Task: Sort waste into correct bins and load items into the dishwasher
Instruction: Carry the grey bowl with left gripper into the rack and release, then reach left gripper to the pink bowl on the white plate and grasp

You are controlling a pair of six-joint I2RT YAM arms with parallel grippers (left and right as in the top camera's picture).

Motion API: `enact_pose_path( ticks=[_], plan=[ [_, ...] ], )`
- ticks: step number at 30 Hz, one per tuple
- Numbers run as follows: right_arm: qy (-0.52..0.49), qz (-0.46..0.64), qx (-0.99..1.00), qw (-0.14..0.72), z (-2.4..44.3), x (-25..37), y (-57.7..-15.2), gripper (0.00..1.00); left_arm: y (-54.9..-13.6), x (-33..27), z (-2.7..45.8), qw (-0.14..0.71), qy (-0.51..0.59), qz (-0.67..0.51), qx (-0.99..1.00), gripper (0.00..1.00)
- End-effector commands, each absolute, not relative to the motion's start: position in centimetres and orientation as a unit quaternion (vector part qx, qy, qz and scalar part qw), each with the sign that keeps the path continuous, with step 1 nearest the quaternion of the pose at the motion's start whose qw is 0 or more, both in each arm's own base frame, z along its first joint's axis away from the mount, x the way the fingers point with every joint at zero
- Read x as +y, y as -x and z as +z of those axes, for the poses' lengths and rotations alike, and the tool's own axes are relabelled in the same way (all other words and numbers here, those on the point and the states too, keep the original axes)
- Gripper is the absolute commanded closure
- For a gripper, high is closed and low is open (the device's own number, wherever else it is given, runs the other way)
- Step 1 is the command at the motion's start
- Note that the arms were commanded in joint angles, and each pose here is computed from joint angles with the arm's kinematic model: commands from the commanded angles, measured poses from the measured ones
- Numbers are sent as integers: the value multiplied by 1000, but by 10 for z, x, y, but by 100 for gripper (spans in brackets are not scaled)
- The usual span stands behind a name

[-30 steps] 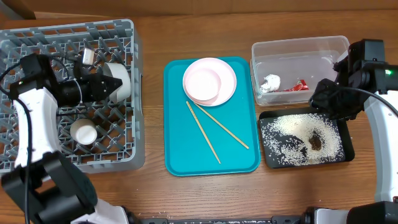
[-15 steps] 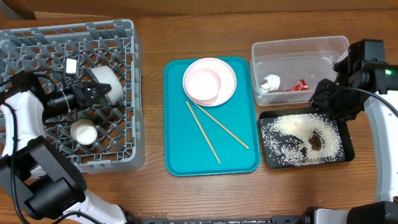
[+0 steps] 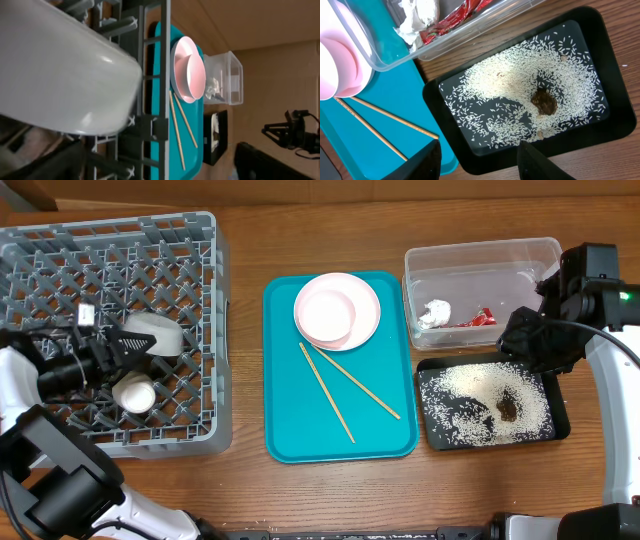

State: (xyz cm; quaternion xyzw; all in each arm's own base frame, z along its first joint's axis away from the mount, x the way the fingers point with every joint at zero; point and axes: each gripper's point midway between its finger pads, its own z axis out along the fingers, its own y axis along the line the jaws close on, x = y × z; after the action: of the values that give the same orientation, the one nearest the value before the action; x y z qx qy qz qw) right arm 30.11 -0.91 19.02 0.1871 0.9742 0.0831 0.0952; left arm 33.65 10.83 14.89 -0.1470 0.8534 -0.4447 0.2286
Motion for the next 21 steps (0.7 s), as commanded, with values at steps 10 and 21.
enact_pose_path(
  ticks=[10,21],
  plan=[
    [-182,86,974,103,197,-7,-300,39,-336,99,216,273,113,-412,862,0],
    [-182,86,974,104,197,-7,-300,21,-348,3,249,264,-11,-255,930,0]
  ],
)
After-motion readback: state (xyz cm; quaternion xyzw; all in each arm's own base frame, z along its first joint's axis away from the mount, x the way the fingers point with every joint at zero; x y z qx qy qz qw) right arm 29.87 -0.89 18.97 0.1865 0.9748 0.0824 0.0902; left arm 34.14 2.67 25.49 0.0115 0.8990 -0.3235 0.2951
